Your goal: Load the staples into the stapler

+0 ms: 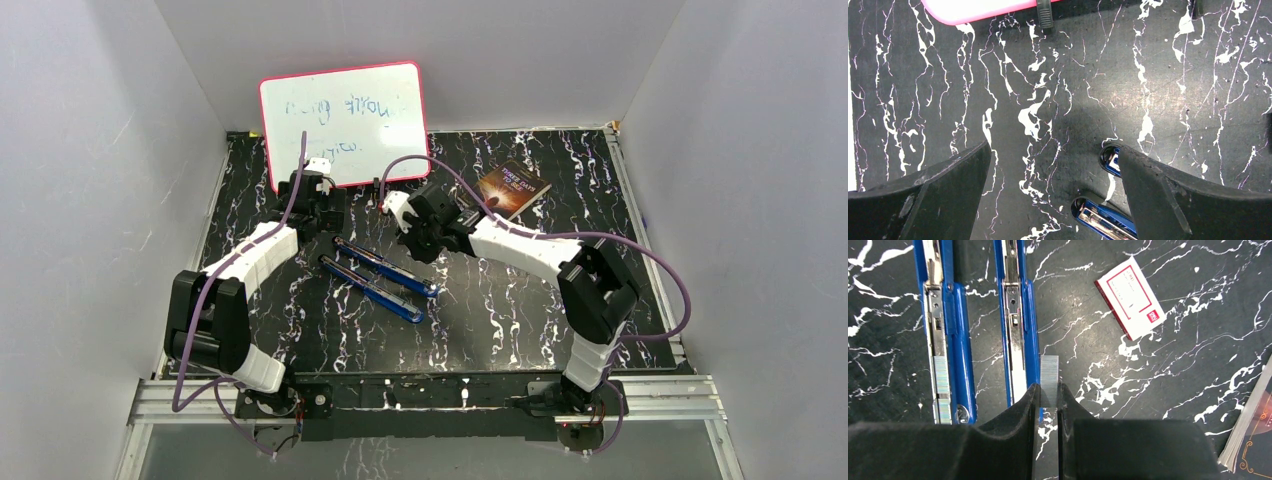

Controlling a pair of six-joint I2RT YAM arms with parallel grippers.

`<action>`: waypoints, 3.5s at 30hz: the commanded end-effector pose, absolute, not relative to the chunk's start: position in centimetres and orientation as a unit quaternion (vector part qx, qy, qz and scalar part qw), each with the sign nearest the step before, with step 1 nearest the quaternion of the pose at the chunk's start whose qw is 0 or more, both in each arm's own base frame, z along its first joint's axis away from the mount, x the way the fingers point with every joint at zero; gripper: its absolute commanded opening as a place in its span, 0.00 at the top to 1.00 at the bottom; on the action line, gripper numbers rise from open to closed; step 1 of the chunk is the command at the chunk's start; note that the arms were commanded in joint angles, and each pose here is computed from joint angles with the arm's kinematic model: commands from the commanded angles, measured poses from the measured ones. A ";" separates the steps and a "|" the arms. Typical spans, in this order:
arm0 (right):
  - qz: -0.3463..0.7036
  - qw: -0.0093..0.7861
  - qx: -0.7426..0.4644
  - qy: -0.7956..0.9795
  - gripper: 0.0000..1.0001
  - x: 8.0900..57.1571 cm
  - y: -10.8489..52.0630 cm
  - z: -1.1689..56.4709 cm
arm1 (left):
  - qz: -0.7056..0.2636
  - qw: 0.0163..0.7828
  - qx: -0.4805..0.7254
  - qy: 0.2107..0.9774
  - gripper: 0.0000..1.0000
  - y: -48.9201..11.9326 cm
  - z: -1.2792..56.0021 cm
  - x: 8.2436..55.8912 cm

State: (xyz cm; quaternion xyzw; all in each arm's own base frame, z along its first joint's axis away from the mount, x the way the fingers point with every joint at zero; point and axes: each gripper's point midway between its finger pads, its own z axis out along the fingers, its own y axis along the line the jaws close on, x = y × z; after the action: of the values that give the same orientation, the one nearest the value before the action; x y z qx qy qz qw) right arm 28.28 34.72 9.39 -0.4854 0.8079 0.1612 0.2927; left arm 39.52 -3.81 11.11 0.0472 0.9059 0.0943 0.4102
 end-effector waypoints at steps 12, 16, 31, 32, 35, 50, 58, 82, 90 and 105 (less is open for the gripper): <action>0.196 0.257 -0.502 0.803 1.00 26.7 36.6 9.9 | 0.088 0.435 0.037 0.895 0.02 -3.6 12.9 39.6; 0.196 0.247 -0.506 0.803 1.00 26.4 36.6 9.5 | 0.088 0.434 0.037 0.896 0.02 -3.6 12.9 39.6; 0.178 0.226 -0.514 0.808 1.00 26.2 36.3 8.1 | 0.088 0.435 0.037 0.895 0.02 -3.6 13.0 39.6; 0.176 0.224 -0.514 0.809 1.00 26.2 36.2 8.0 | 0.087 0.435 0.037 0.895 0.02 -3.6 13.0 39.6; 0.172 0.220 -0.516 0.810 1.00 26.1 36.1 7.8 | 0.087 0.435 0.037 0.895 0.02 -3.6 13.0 39.6; 0.146 0.190 -0.522 0.819 1.00 24.8 34.1 7.1 | 0.088 0.437 0.037 0.895 0.02 -3.6 13.1 39.6; 0.132 0.175 -0.520 0.826 1.00 23.7 32.3 7.8 | 0.088 0.437 0.037 0.895 0.02 -3.6 13.1 39.6; 0.210 0.361 -0.473 0.776 1.00 27.0 38.3 11.6 | 0.086 0.437 0.037 0.894 0.02 -3.6 13.2 39.6; 0.207 0.401 -0.455 0.768 1.00 26.4 37.6 10.0 | 0.086 0.436 0.037 0.895 0.02 -3.7 13.1 39.6; 0.201 0.418 -0.448 0.764 1.00 27.0 37.4 10.6 | 0.085 0.438 0.037 0.894 0.02 -3.7 13.2 39.6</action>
State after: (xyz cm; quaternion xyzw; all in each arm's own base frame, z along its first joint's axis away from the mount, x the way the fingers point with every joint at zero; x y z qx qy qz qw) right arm 25.82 36.37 6.96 -0.4627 0.7846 0.1840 0.3694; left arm 39.52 -3.92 11.50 0.0467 0.9041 0.0903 0.4150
